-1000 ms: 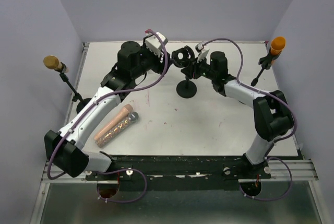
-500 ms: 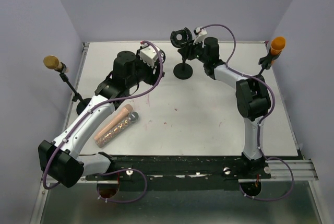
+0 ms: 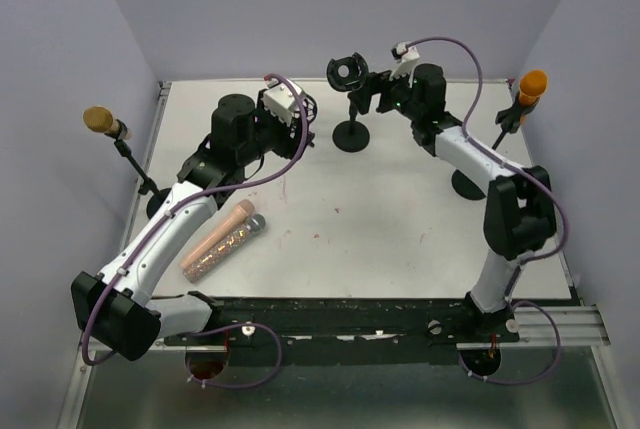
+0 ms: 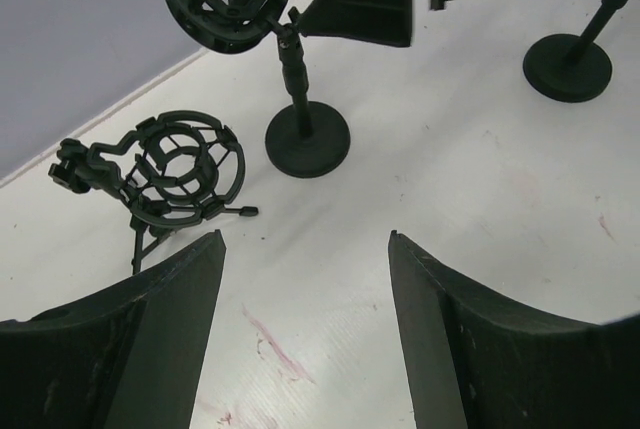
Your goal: Remove the microphone from the stand
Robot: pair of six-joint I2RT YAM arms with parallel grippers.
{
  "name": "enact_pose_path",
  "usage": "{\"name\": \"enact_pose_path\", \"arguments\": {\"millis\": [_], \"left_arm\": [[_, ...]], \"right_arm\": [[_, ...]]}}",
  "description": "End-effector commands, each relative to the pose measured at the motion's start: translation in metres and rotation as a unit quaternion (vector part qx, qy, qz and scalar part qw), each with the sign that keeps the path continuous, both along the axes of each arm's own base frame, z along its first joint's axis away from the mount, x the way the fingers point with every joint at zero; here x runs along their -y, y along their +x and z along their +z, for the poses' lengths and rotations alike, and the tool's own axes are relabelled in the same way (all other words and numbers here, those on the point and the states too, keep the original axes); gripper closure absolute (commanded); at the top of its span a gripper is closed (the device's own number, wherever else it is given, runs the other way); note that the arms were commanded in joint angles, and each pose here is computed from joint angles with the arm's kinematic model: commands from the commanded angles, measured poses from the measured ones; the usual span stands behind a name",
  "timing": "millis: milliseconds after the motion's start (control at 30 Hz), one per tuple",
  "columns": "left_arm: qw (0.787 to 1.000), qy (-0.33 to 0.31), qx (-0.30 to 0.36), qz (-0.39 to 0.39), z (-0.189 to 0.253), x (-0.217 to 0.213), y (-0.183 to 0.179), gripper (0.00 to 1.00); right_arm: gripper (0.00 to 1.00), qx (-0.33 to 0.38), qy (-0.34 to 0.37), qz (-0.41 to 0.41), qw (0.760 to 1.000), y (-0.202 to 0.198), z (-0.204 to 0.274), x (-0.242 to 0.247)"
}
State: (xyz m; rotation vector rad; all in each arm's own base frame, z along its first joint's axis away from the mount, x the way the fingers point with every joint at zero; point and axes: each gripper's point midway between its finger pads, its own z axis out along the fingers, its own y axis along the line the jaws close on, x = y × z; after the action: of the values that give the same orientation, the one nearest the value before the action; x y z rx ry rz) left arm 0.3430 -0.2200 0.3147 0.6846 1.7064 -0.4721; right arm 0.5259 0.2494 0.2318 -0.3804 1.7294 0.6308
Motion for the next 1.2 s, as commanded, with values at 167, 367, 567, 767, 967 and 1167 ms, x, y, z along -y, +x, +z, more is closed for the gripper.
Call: {"name": "enact_pose_path", "arguments": {"millis": [167, 367, 567, 767, 967, 1167], "left_arm": [[0.998, -0.025, 0.016, -0.053, 0.020, 0.015, -0.007, 0.26], [0.996, -0.044, -0.012, -0.075, 0.018, 0.031, -0.002, 0.27], [0.992, -0.073, -0.039, -0.095, 0.027, 0.050, 0.006, 0.28], [0.989, -0.083, -0.059, -0.106, 0.028, 0.062, 0.009, 0.29], [0.987, -0.091, -0.068, -0.110, 0.025, 0.066, 0.005, 0.29], [0.987, -0.096, -0.067, -0.112, 0.020, 0.063, -0.004, 0.29]], "right_arm": [[0.00, 0.012, -0.051, 0.226, 0.973, -0.178, 0.053, 0.006], [0.05, 0.073, -0.150, 0.189, 0.968, -0.256, 0.091, 0.061], [0.17, 0.070, -0.257, -0.045, 0.963, -0.262, 0.115, 0.156], [0.20, 0.076, -0.241, -0.188, 0.949, -0.249, 0.157, 0.210], [0.04, 0.119, -0.252, -0.318, 0.906, -0.209, 0.209, 0.254], [0.00, 0.148, -0.260, -0.379, 0.876, -0.174, 0.245, 0.276]]}}
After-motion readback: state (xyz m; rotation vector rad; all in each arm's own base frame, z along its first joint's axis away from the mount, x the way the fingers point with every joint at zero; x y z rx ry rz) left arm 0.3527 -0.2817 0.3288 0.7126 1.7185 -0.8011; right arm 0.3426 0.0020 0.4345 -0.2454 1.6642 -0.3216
